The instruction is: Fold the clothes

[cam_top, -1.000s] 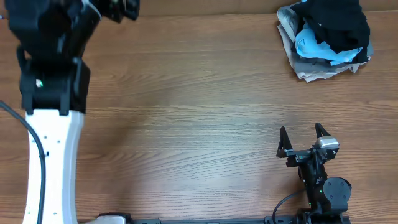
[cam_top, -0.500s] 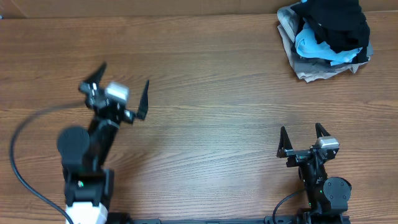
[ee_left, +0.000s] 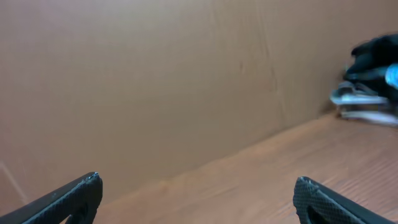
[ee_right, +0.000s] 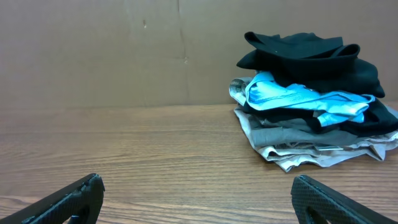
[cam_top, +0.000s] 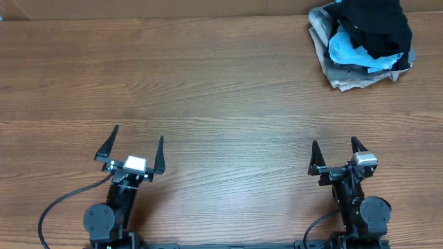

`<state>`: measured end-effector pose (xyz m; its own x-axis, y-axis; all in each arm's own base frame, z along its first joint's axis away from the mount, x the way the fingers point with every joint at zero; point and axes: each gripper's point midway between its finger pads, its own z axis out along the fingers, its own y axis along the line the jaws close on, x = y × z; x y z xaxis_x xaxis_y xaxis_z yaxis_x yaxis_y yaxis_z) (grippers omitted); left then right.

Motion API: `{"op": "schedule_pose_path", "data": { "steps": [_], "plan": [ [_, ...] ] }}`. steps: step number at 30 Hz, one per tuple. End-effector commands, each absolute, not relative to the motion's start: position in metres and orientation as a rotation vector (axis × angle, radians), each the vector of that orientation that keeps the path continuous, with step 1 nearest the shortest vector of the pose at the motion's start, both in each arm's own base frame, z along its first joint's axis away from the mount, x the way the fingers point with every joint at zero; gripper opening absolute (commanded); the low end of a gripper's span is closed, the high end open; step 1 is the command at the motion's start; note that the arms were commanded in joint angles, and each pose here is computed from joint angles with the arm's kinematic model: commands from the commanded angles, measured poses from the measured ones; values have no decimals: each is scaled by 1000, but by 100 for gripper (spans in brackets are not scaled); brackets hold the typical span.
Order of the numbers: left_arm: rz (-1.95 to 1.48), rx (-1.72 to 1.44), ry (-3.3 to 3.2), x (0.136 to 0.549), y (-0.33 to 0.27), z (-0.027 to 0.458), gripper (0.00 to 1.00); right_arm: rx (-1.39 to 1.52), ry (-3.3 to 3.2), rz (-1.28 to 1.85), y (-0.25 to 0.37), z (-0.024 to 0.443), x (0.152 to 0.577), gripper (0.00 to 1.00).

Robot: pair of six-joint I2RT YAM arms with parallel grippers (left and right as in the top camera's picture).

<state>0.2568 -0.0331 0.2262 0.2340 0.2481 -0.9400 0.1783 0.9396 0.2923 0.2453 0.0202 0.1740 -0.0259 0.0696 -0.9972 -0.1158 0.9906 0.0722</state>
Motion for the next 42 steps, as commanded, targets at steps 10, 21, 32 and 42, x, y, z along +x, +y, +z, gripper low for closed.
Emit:
{"op": "schedule_pose_path", "data": {
  "steps": [10,21,32,42],
  "plan": [
    [33,313,1533,250,-20,178,100,-26,1586,144,19,172,246,100],
    [18,296,1590,243,-20,163,100,-26,1586,144,19,172,246,100],
    [-36,242,1599,243,-20,163,100,-26,1586,144,19,172,246,100],
    [-36,243,1599,243,-20,163,100,-26,1586,145,19,172,246,100]
  ]
}}
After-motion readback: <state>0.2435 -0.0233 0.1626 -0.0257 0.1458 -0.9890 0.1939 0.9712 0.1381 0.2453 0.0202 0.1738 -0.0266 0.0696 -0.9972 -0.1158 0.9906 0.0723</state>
